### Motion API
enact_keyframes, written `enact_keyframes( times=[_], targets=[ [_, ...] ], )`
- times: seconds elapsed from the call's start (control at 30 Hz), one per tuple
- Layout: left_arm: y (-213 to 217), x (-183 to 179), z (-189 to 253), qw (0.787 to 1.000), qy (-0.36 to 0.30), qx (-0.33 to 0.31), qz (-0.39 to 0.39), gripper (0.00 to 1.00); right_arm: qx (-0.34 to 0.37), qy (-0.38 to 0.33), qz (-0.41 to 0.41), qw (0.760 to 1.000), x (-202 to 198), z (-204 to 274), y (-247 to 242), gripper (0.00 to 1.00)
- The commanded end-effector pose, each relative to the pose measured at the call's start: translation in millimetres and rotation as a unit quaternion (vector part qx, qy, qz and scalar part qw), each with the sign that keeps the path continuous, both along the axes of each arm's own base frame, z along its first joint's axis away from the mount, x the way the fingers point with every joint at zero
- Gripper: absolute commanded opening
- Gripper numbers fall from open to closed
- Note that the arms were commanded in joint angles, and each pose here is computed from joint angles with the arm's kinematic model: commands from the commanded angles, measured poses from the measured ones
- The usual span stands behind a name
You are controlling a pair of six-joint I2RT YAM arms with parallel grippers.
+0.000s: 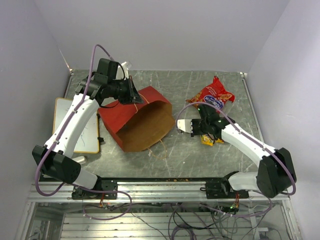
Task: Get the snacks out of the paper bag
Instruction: Place the snack at the center of the board.
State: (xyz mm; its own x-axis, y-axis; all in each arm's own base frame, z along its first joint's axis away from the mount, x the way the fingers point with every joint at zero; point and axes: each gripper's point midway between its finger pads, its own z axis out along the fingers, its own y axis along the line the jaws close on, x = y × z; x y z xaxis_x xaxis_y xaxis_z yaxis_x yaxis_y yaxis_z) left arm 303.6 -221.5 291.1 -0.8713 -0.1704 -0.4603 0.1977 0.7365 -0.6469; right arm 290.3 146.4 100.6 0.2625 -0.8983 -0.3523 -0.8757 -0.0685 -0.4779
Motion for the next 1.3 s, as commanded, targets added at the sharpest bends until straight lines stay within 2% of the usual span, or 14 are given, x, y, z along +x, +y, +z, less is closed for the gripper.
enact_keyframes(
  times=[0.0, 0.23, 0.77, 0.87, 0.97, 1.03, 1.27],
  targets=[
    [3, 11, 16, 1.000, -0.027, -0.003, 0.013, 0.07, 0.005, -0.011, 0.024, 1.000, 13, -6, 6, 0.00],
    [3, 11, 13, 1.000, -0.024, -0.003, 0.015, 0.07, -0.009, 0.046, 0.060, 0.997, -17, -32, 1, 0.00],
    [-2, 9, 15, 1.000, -0.018, -0.019, 0.008, 0.07, -0.001, 0.066, 0.035, 0.997, -37, -54, -8, 0.00],
    [-2, 9, 15, 1.000, -0.018, -0.017, 0.006, 0.07, 0.012, 0.065, 0.029, 0.997, -34, -45, -4, 0.07],
    [-1, 8, 14, 1.000, -0.018, -0.014, 0.007, 0.07, 0.024, 0.055, 0.023, 0.998, -35, -32, -3, 0.21],
    [-2, 8, 13, 1.000, -0.017, -0.017, 0.006, 0.07, 0.038, 0.043, 0.019, 0.998, -35, -20, -1, 0.26],
    [2, 1, 6, 1.000, -0.010, -0.005, 0.001, 0.07, 0.117, 0.027, 0.014, 0.993, -38, 23, 18, 0.29]
  ],
)
